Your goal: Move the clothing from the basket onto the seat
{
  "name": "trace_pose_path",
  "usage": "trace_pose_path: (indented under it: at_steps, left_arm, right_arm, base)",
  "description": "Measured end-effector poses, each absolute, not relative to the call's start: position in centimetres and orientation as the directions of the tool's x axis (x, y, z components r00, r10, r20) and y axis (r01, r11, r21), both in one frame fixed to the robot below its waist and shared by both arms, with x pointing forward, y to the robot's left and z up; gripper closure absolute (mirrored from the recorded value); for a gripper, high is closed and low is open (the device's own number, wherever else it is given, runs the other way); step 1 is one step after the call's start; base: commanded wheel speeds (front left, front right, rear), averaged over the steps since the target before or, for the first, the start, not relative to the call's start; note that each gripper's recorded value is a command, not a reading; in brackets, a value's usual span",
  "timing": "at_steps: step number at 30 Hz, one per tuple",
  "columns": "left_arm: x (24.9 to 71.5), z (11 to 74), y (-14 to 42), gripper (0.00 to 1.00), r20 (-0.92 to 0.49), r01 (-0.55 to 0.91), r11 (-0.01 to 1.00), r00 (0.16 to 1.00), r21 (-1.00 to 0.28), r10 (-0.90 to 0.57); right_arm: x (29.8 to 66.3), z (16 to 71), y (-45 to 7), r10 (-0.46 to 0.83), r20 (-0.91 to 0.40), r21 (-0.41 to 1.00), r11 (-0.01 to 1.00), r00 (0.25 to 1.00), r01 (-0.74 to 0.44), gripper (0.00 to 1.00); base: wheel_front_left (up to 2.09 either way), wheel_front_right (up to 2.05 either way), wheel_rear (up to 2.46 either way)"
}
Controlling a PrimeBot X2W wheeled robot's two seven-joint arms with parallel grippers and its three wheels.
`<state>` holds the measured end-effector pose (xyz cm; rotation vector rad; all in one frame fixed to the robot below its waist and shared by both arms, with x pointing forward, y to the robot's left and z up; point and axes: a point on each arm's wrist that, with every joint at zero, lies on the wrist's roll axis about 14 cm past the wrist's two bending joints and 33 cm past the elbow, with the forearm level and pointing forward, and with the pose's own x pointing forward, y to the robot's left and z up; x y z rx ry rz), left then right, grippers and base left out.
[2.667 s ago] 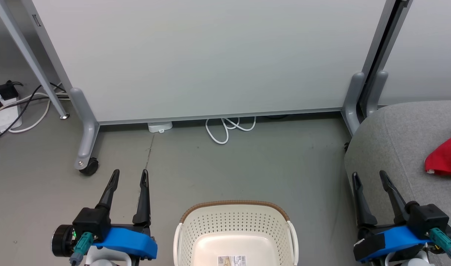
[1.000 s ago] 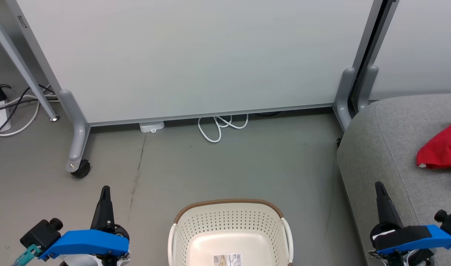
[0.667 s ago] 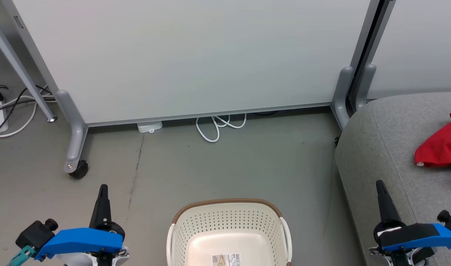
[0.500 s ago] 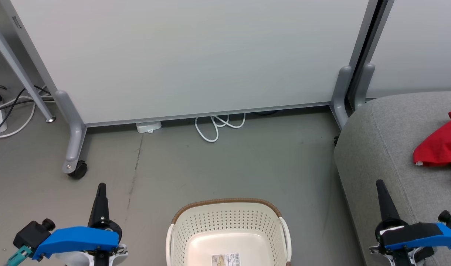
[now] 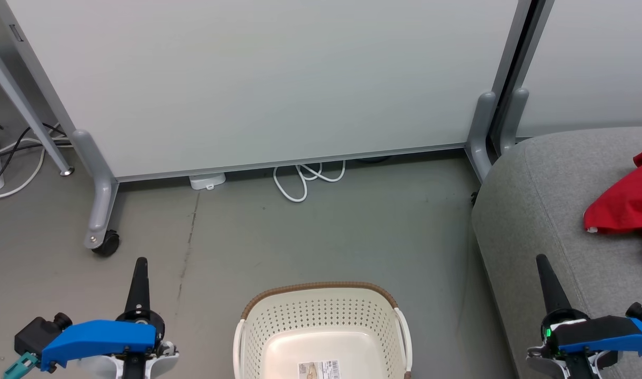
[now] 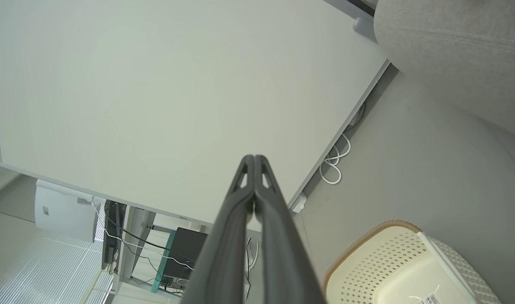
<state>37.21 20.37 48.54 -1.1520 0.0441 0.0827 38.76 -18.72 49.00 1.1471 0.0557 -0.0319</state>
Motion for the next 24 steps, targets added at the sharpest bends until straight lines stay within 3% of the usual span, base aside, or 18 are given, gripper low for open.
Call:
trace_pose_path:
  at_steps: [24]
  left_arm:
    - [37.88, 49.27, 20.3, 1.0, -0.056, -0.06, 0.204, 0.998, -0.977, 0.025]
  right_arm:
    - [38.85, 49.67, -19.25, 0.003, -0.041, 0.978, 0.205, 0.999, 0.039, 1.0]
  base:
    - [0.0, 0.0, 0.0]
